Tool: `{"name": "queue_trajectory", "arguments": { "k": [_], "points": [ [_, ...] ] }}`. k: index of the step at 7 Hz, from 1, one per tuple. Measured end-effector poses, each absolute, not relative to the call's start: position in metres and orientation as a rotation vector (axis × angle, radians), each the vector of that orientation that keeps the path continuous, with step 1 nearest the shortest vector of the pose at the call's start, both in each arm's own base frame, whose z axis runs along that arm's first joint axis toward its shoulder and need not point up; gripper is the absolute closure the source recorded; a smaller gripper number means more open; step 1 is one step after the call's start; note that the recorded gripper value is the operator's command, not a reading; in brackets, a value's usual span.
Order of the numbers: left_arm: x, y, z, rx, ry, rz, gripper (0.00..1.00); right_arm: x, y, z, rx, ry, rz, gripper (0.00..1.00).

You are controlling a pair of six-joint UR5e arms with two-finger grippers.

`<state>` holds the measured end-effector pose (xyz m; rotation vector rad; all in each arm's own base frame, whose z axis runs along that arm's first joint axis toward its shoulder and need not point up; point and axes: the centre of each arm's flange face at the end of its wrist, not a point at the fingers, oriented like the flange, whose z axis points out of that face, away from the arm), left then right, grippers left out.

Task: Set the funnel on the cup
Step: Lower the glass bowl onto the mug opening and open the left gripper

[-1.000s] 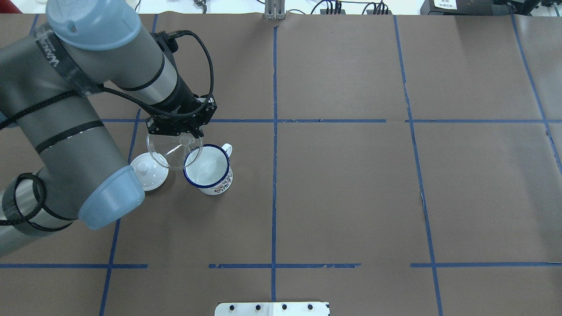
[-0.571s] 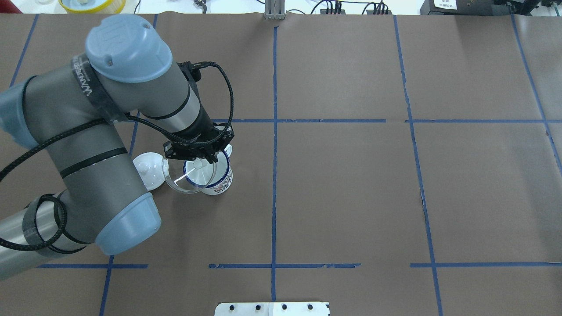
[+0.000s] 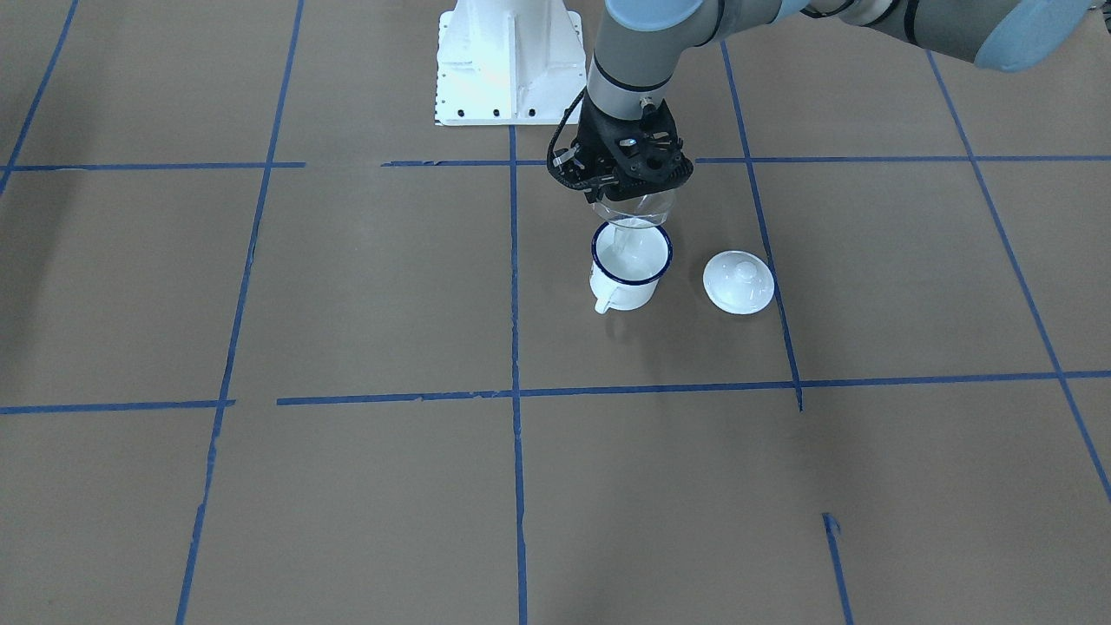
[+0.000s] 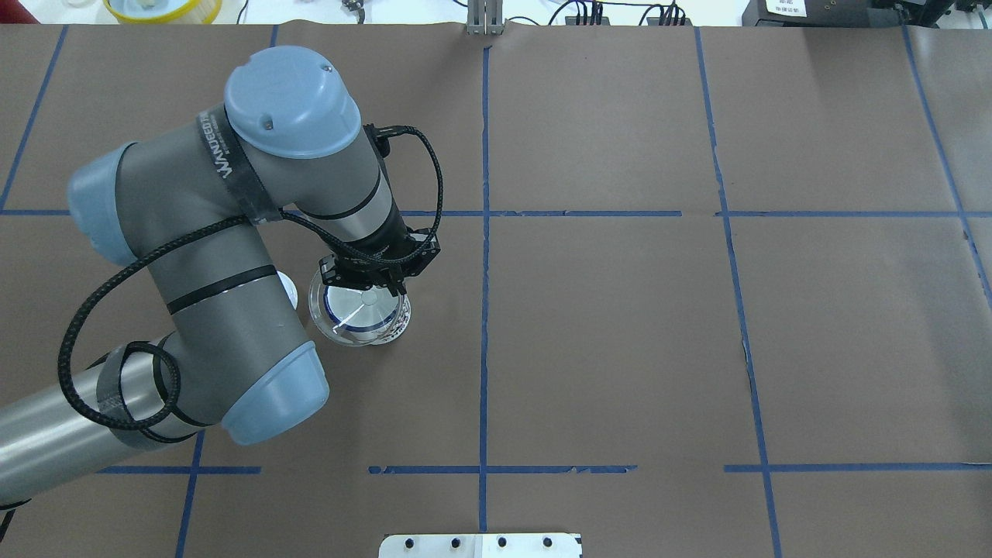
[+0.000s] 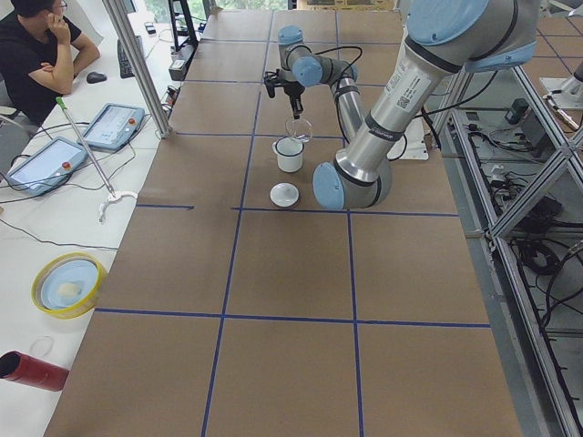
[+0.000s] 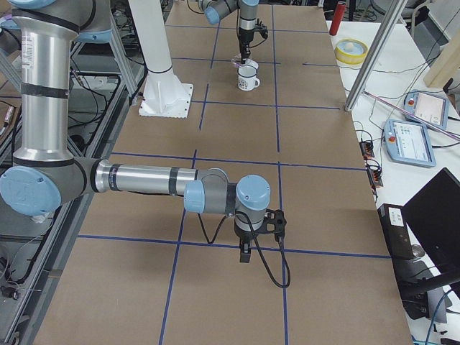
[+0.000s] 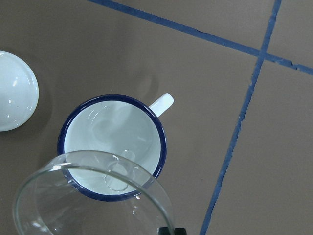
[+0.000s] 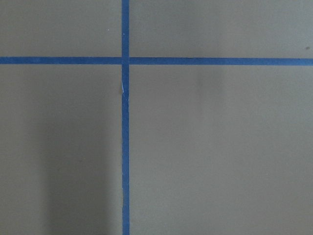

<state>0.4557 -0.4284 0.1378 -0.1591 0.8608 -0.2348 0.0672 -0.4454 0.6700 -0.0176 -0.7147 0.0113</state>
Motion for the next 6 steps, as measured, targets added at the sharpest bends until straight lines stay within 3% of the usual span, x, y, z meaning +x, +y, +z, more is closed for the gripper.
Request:
{"name": "queue_trajectory", "arguments": {
  "k": [1,2,3,4,6],
  "points": [
    [0.4579,-0.4296,0.1401,-0.157,0.856,-0.225,1.00,0.0672,-0.4454,0.6700,-0.018,-0.715,0.011,0.00],
    [0.4598,-0.4307,0.1428,-0.157,0.850,-0.220,0.91,0.0672,-0.4454,0.6700,-0.018,-0.715,0.011,0.00],
    [0.4606,-0.4314,0.1447,-0.157,0.846,-0.218,0.14,0.0671,-0.4454,0.6700,-0.018,-0.715,0.011,0.00],
    [0.4609,-0.4321,0.1458,-0.158,0.844,-0.219,0.00,0.0671,-0.4454,0.6700,-0.018,-0.715,0.011,0.00],
    [0.4610,-0.4327,0.1477,-0.158,0.840,-0.221,0.00,0.0671,-0.4454,0.6700,-0.018,-0.715,0.011,0.00]
  ]
}}
